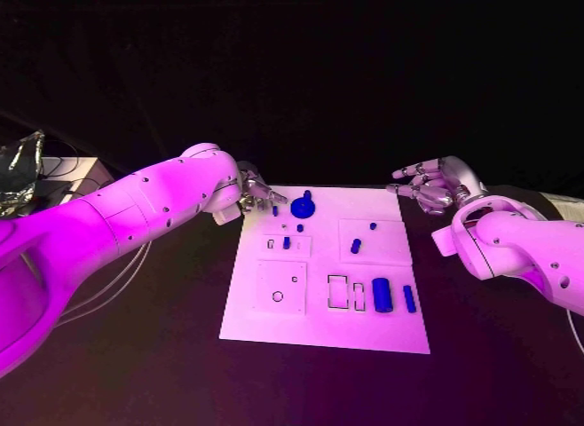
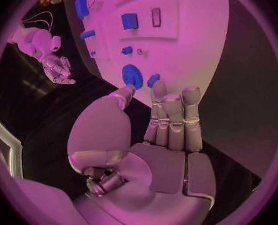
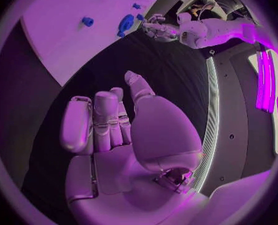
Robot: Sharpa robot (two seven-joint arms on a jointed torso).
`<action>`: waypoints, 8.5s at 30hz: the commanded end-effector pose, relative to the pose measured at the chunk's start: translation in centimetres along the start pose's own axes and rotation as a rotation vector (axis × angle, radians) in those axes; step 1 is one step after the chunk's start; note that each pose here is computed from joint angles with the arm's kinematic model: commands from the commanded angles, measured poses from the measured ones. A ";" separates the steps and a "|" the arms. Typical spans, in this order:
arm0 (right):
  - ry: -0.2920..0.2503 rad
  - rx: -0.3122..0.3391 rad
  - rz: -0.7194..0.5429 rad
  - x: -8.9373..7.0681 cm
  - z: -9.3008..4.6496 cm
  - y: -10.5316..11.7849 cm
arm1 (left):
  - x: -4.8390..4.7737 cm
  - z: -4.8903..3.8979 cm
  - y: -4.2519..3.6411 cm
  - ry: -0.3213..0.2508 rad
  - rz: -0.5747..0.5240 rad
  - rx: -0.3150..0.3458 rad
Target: Assemble the parts on the task board
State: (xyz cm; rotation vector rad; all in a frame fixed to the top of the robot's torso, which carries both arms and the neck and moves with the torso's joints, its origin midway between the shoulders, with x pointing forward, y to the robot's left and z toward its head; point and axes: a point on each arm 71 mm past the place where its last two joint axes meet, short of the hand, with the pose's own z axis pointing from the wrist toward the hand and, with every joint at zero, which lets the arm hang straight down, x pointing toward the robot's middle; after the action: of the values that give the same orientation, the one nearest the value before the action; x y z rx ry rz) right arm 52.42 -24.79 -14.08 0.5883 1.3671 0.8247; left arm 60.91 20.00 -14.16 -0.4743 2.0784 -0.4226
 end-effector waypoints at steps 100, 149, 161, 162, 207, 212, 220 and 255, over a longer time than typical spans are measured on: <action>-0.038 -0.023 -0.009 -0.8 0.4 -0.4 | 2.23 -2.90 0.59 0.129 -0.052 -0.008; -0.014 -0.109 0.240 -1.0 1.3 -0.7 | 7.86 -4.02 2.11 0.044 0.090 0.018; -0.009 -0.107 0.242 -0.9 1.2 -0.9 | 8.11 -3.96 2.53 0.044 0.110 0.007; -0.009 -0.107 0.242 -0.9 1.2 -0.9 | 8.12 -3.96 2.56 0.044 0.111 0.006; -0.012 -0.094 0.242 -0.8 1.0 -1.1 | 9.23 -3.74 3.13 0.088 0.113 -0.022; -0.011 -0.094 0.242 -0.8 1.0 -1.1 | 9.32 -3.76 3.16 0.088 0.112 -0.022; -0.010 -0.093 0.242 -0.8 1.0 -1.1 | 9.37 -3.85 3.18 0.087 0.125 -0.021; -0.011 -0.088 0.241 -0.9 0.9 -1.2 | 9.18 -3.81 3.26 0.061 0.115 -0.022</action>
State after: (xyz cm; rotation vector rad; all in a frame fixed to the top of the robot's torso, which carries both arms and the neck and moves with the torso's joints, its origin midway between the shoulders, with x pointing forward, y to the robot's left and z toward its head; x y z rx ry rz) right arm 53.56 -26.25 -14.42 0.7063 1.2551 1.0568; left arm 53.03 19.11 -19.44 -0.3658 2.1167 -0.3610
